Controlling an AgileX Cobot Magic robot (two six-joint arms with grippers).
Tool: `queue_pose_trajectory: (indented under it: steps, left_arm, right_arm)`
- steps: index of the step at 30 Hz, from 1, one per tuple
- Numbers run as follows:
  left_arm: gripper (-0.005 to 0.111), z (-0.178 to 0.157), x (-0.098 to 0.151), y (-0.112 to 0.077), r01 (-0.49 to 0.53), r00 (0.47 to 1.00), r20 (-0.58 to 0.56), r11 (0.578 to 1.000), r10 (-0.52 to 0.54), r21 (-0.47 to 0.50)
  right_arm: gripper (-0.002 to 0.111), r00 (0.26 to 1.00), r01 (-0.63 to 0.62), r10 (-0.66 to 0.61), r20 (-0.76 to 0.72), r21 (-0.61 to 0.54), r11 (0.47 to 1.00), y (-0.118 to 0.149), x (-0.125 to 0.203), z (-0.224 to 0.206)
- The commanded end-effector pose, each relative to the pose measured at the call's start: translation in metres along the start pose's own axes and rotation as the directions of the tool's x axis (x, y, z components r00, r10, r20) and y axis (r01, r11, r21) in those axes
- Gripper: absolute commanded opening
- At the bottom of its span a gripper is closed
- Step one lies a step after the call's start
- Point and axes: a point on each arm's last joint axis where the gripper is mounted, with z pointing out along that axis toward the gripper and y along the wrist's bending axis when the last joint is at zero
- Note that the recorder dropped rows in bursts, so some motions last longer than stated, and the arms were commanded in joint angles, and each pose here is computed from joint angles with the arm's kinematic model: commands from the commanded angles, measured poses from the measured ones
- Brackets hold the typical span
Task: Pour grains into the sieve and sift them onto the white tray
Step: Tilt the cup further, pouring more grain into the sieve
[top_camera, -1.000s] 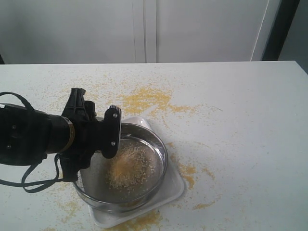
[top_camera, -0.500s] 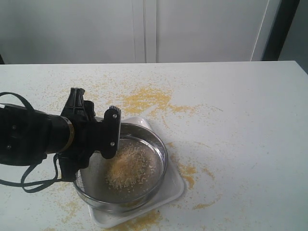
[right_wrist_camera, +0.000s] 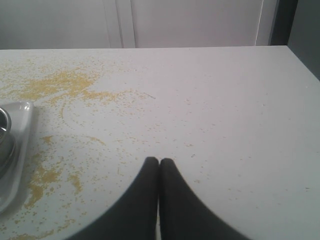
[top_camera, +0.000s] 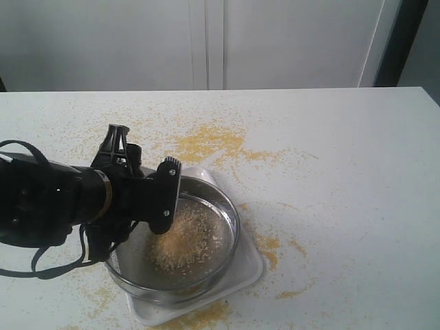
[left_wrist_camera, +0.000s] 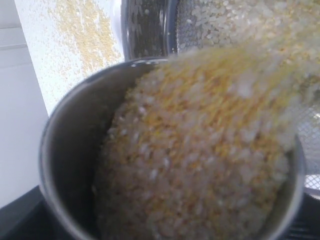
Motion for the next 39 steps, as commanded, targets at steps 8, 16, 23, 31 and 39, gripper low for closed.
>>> queue_pose_trajectory:
  steps: [8, 16, 23, 31, 39]
  left_arm:
    - [0.0, -0.0104, 0.0045, 0.0117, -0.045, 0.999, -0.035, 0.996, 0.042, -0.077]
    - [0.0, -0.0106, 0.007, 0.0127, -0.072, 0.996, -0.065, 0.994, 0.067, -0.084]
    - [0.0, -0.0103, 0.003, 0.0111, -0.06, 0.998, -0.02, 0.996, 0.058, -0.07]
    - [0.0, -0.0104, 0.0039, 0.0112, -0.094, 0.995, -0.032, 0.993, 0.091, -0.07]
    - [0.0, -0.0131, 0.001, 0.0098, -0.122, 0.992, -0.054, 0.989, 0.118, -0.078]
  right_arm:
    - [0.0, 1.0, 0.004, -0.004, 0.009, 0.0, 1.0, -0.0002, 0.0008, 0.0001]
    - [0.0, 1.0, 0.004, -0.004, 0.009, 0.0, 1.0, -0.0002, 0.0008, 0.0001]
    - [0.0, 1.0, 0.004, -0.004, 0.009, 0.0, 1.0, -0.0002, 0.0008, 0.0001]
    - [0.0, 1.0, 0.004, -0.004, 0.009, 0.0, 1.0, -0.0002, 0.0008, 0.0001]
    - [0.0, 1.0, 0.004, -0.004, 0.009, 0.0, 1.0, -0.0002, 0.0008, 0.0001]
